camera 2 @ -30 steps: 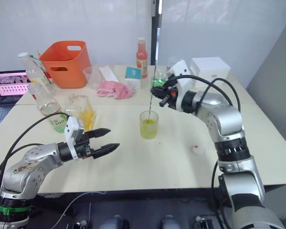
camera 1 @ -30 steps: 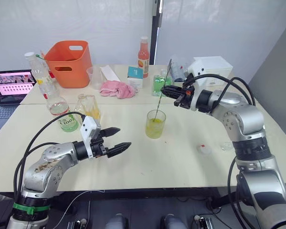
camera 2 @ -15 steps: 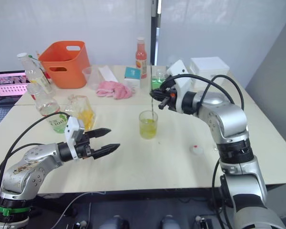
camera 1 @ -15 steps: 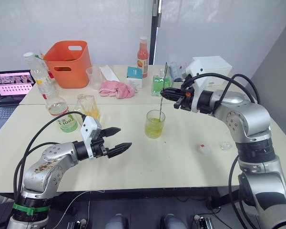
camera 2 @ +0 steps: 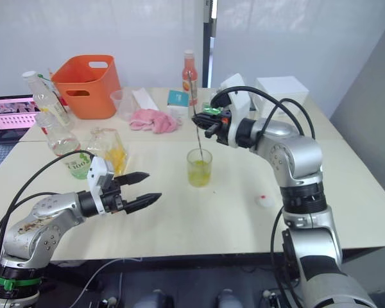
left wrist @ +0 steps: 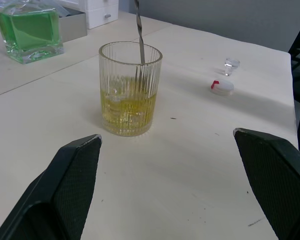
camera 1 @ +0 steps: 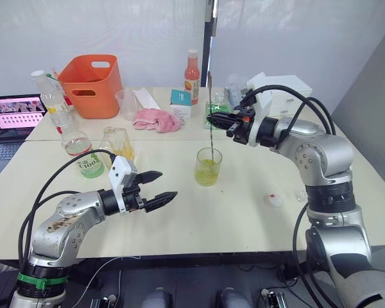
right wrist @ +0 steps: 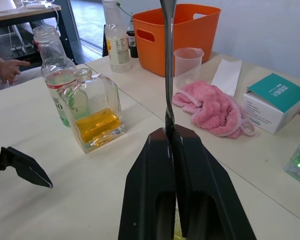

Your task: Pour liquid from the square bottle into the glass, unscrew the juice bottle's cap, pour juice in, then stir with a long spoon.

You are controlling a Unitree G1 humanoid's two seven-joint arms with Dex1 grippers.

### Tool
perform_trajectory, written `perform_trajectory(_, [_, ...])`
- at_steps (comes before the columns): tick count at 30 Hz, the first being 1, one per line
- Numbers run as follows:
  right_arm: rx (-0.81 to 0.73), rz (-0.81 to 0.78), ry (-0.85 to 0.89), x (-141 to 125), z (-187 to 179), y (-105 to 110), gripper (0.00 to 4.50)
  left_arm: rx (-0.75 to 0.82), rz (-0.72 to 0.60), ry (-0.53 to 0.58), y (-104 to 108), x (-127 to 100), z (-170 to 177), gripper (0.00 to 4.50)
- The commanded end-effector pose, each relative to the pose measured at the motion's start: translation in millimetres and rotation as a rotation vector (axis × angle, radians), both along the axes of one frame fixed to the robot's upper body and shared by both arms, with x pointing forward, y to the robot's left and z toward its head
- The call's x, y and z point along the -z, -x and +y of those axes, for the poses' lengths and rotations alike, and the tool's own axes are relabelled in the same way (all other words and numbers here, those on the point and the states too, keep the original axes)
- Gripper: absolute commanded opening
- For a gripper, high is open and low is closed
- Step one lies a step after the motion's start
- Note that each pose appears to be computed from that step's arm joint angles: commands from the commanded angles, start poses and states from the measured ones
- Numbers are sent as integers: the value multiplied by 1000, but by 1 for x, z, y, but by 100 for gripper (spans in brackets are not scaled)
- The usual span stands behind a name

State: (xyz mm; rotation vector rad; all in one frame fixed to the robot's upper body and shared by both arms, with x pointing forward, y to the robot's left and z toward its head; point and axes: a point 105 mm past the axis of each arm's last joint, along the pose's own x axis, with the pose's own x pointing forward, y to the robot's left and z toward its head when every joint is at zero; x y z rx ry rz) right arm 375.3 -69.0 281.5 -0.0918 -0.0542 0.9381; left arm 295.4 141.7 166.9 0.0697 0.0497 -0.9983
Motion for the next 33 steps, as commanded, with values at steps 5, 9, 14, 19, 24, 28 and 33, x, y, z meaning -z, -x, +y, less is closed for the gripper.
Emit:
perform_trajectory(5, [-16,-52,-161,-31,4,-4,0,6,-61,11,-1,-13,-2,448])
perform_trajectory(9, [-28,-32,-204,-34,7,-8,0,2,-60,10,-1,-13,-1,448])
perform_trajectory(14, [-2,-55,-208,-34,7,-16,0,-1,-62,10,-1,-13,1,448])
perform_trajectory(19, [44,-139,-111,-27,1,-20,0,-1,-60,9,-1,-11,2,448])
perform_trajectory(24, [33,-190,-10,-24,-8,-11,0,-1,-62,7,-1,-9,3,448])
perform_trajectory(28, [-13,-162,61,-15,-11,2,0,-1,-63,6,-1,-9,3,448])
perform_trajectory(33, [-83,-89,24,-9,1,19,0,-1,-65,5,0,-9,3,448])
